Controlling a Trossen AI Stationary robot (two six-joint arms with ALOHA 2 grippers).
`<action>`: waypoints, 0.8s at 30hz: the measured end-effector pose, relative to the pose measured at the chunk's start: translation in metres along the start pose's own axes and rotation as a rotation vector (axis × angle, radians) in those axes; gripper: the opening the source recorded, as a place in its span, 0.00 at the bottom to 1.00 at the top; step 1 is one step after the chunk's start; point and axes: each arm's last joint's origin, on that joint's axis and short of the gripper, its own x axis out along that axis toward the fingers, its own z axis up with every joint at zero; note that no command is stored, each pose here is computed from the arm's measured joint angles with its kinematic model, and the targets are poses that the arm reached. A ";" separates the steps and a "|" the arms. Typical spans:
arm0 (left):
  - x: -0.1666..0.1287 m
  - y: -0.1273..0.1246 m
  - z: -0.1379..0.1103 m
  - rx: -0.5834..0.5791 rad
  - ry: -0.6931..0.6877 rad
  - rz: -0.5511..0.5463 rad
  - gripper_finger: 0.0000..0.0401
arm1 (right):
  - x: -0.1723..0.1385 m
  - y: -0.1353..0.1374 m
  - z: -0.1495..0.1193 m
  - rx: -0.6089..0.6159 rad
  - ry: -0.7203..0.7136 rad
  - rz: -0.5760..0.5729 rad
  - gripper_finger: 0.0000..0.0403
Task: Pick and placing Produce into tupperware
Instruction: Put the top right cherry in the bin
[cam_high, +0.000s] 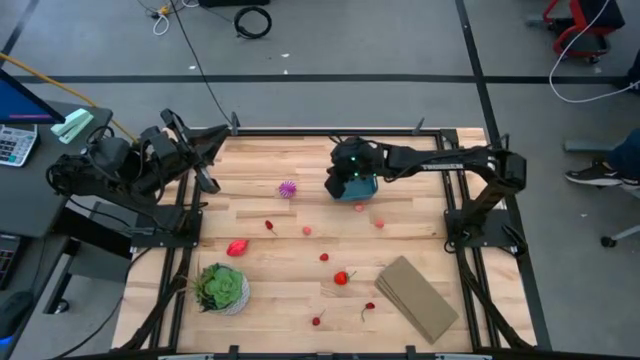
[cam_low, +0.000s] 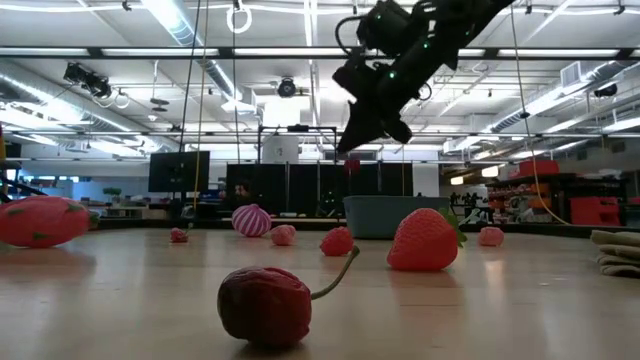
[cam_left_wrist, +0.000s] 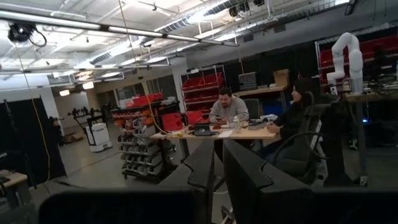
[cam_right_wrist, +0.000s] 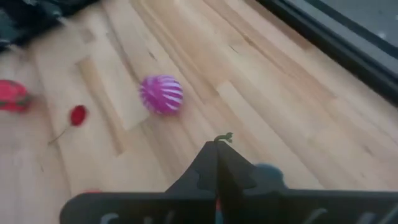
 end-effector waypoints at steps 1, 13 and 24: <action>0.000 0.000 0.000 -0.002 0.001 -0.001 0.10 | 0.002 -0.002 -0.001 0.026 0.009 -0.007 0.00; 0.000 0.000 -0.001 0.000 0.004 -0.002 0.07 | 0.040 -0.011 -0.027 0.107 0.145 -0.115 0.00; 0.000 0.000 -0.001 0.002 0.006 -0.002 0.08 | 0.040 -0.013 -0.035 0.075 0.246 -0.082 0.03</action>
